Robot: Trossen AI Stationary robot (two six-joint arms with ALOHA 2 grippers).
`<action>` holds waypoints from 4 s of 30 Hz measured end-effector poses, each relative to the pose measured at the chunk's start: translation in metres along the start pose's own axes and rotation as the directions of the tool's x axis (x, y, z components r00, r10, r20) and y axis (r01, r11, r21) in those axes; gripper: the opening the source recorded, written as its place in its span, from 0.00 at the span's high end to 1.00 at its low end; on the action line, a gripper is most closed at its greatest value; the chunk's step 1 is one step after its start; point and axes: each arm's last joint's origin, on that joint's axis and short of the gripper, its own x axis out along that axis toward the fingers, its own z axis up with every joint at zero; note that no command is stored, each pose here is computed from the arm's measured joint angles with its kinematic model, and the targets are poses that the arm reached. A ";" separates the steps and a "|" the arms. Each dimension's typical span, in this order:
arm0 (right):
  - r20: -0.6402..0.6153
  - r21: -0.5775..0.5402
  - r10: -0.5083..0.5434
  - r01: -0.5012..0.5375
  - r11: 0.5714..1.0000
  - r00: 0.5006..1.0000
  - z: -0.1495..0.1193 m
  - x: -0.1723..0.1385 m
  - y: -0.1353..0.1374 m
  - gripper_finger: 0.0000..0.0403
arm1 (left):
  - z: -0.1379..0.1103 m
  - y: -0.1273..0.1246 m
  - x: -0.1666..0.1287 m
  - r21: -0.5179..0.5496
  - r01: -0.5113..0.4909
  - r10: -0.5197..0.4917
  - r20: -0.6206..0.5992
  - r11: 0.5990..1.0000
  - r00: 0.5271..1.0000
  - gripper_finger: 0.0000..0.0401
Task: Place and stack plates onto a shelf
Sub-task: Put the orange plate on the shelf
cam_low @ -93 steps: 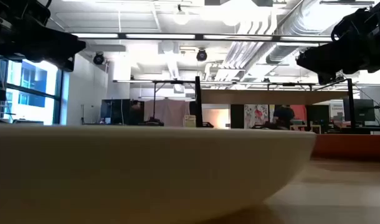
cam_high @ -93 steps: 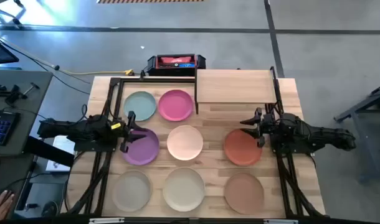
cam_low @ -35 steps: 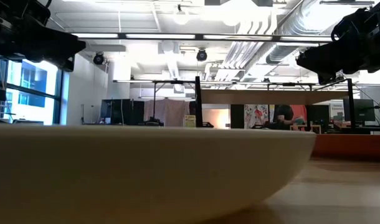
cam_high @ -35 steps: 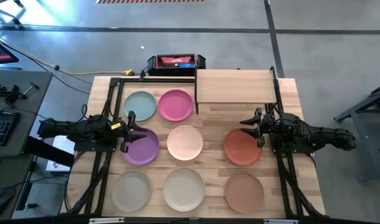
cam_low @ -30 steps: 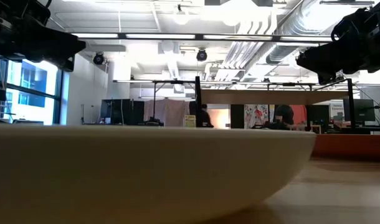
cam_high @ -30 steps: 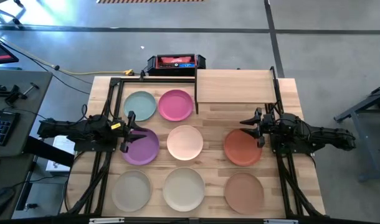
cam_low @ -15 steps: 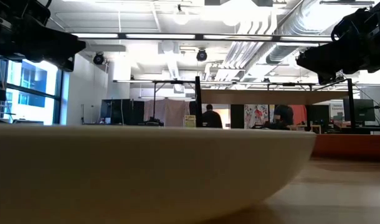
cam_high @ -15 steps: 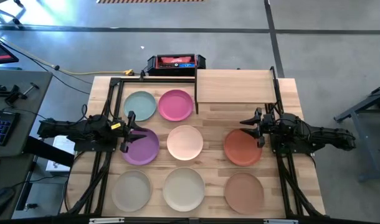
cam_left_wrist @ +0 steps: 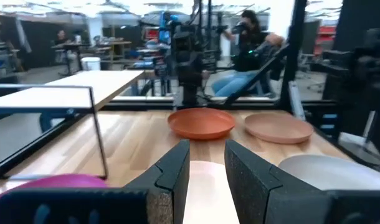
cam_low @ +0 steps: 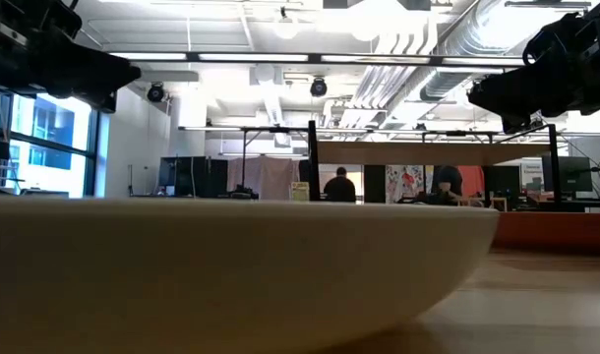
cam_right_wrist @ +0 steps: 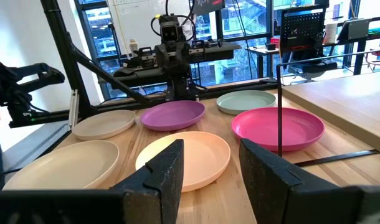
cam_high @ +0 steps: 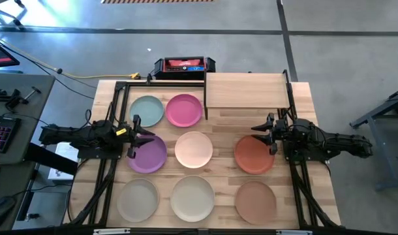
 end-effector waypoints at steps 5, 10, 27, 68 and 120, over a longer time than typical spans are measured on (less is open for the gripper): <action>0.000 0.000 0.000 0.000 1.000 1.000 0.000 0.000 0.000 0.65 | 0.000 0.000 0.000 -0.005 -0.002 0.002 0.002 1.000 1.000 0.78; 0.000 0.000 0.000 0.000 1.000 1.000 0.000 0.000 0.000 0.65 | 0.000 0.000 0.000 -0.130 -0.002 0.002 0.003 0.992 1.000 0.78; 0.000 0.000 0.000 0.000 1.000 1.000 0.000 0.000 0.000 0.65 | 0.022 0.007 -0.003 -0.418 -0.120 0.229 0.222 0.901 0.948 0.78; 0.519 0.398 -0.203 -0.024 0.917 0.830 0.101 -0.031 0.007 0.65 | 0.173 0.013 -0.031 -0.357 -0.216 0.366 0.433 0.909 0.824 0.78; -0.783 0.592 0.062 0.710 0.382 0.619 0.068 0.114 0.048 0.65 | 0.180 0.014 -0.016 -0.138 -0.395 0.406 0.057 0.908 0.912 0.78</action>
